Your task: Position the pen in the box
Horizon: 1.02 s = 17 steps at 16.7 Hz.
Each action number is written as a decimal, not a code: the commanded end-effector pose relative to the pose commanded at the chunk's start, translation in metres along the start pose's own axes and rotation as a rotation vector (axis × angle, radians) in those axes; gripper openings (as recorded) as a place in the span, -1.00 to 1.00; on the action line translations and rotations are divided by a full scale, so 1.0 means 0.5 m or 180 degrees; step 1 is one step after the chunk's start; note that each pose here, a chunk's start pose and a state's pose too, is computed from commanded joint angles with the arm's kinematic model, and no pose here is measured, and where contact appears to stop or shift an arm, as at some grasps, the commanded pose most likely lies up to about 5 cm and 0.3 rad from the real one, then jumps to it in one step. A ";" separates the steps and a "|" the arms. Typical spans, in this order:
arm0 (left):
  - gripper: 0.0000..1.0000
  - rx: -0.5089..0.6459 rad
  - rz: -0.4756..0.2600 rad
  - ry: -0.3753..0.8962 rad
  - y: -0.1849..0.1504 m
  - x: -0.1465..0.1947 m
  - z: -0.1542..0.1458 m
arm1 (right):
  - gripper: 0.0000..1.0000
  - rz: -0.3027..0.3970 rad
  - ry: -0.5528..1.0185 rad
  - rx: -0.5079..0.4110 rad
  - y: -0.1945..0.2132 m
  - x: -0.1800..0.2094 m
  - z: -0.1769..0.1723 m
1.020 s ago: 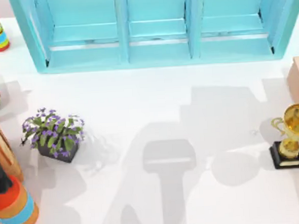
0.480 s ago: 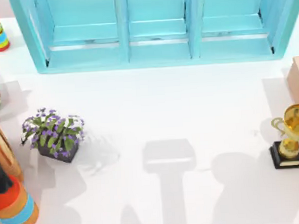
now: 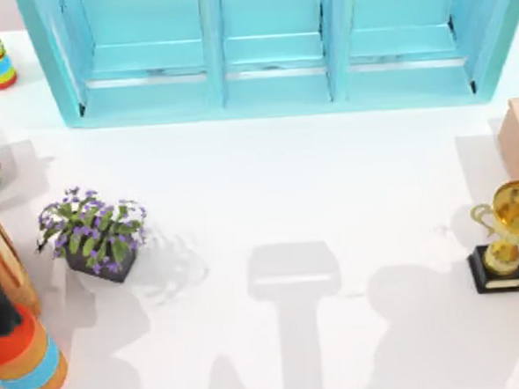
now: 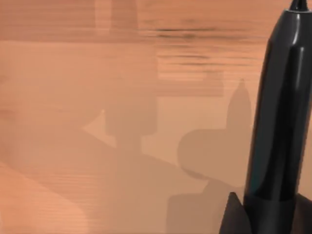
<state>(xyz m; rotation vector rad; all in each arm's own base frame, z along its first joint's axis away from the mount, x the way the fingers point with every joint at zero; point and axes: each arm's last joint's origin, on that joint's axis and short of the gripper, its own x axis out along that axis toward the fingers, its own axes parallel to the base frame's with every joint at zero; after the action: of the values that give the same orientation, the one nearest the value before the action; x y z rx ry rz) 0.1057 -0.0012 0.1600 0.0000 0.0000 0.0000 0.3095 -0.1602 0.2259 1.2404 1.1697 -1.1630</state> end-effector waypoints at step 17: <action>1.00 0.0000 0.0000 0.0000 0.000 0.000 0.000 | 0.21 -0.0020 0.0007 0.0041 -0.006 0.080 -0.043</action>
<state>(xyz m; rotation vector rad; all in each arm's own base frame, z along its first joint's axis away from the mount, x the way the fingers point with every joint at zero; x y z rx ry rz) 0.1057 -0.0012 0.1600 0.0000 0.0000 0.0000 0.3087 -0.1384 0.1857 1.2489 1.1701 -1.1758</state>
